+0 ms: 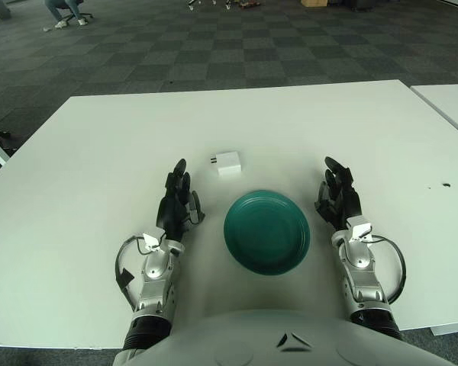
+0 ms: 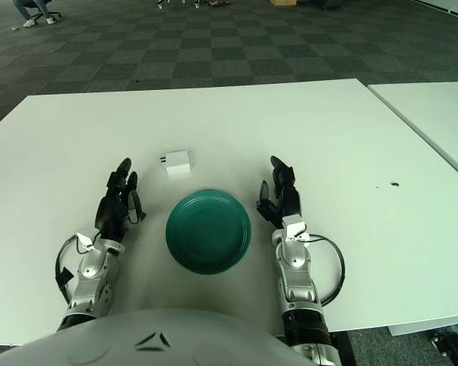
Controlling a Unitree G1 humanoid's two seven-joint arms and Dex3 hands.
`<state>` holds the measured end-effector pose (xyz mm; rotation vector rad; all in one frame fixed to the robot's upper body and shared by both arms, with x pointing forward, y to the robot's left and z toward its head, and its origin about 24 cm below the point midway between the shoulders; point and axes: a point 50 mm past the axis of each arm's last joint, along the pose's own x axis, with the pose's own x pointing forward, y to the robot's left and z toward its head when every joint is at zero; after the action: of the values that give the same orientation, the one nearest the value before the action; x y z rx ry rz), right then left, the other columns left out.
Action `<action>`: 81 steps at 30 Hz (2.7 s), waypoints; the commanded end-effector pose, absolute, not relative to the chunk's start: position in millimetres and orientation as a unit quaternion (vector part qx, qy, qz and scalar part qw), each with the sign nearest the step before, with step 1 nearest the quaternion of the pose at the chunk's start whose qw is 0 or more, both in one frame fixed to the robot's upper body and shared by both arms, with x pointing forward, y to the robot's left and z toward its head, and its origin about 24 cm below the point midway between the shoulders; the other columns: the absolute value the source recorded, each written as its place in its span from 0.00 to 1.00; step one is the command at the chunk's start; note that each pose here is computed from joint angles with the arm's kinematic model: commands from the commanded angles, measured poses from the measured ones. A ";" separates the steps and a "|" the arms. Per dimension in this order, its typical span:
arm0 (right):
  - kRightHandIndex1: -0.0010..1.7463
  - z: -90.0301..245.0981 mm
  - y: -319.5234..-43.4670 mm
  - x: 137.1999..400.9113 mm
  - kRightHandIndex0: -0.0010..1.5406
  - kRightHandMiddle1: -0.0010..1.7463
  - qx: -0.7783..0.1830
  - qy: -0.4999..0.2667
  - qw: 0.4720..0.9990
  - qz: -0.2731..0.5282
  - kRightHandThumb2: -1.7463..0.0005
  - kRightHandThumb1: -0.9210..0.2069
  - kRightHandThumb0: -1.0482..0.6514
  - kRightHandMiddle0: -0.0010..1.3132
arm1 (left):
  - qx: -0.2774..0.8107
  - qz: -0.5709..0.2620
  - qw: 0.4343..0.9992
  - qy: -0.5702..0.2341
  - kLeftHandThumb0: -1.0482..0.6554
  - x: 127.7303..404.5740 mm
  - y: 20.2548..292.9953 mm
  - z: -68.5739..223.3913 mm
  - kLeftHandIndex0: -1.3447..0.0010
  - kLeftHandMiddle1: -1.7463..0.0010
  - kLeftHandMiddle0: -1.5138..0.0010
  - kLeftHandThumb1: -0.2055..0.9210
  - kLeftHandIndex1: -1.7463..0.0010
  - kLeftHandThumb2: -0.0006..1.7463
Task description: Put the charger into the plate.
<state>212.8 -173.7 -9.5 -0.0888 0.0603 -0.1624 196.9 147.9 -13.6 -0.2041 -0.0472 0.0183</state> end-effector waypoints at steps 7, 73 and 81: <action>0.00 -47.1 -174.8 191.0 0.11 0.34 -0.041 0.140 0.986 -0.082 0.52 0.00 0.19 0.00 | -0.063 0.035 0.997 0.001 0.13 209.8 149.7 -8.6 1.00 0.99 0.92 1.00 0.74 0.56; 0.00 -65.2 -153.6 199.5 0.09 0.30 -0.018 0.163 0.983 -0.079 0.53 0.00 0.20 0.00 | 0.530 -0.359 0.769 -0.001 0.01 370.4 121.8 59.2 1.00 0.98 0.92 1.00 0.64 0.19; 0.00 -66.6 -151.6 199.5 0.09 0.30 -0.017 0.166 0.983 -0.075 0.53 0.00 0.20 0.00 | 0.532 -0.369 0.763 -0.005 0.02 370.9 115.5 61.1 1.00 0.98 0.89 1.00 0.63 0.24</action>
<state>238.2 -163.6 -10.7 -0.0639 0.0281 -0.1598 364.7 118.7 50.4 1.1391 0.0093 -0.8106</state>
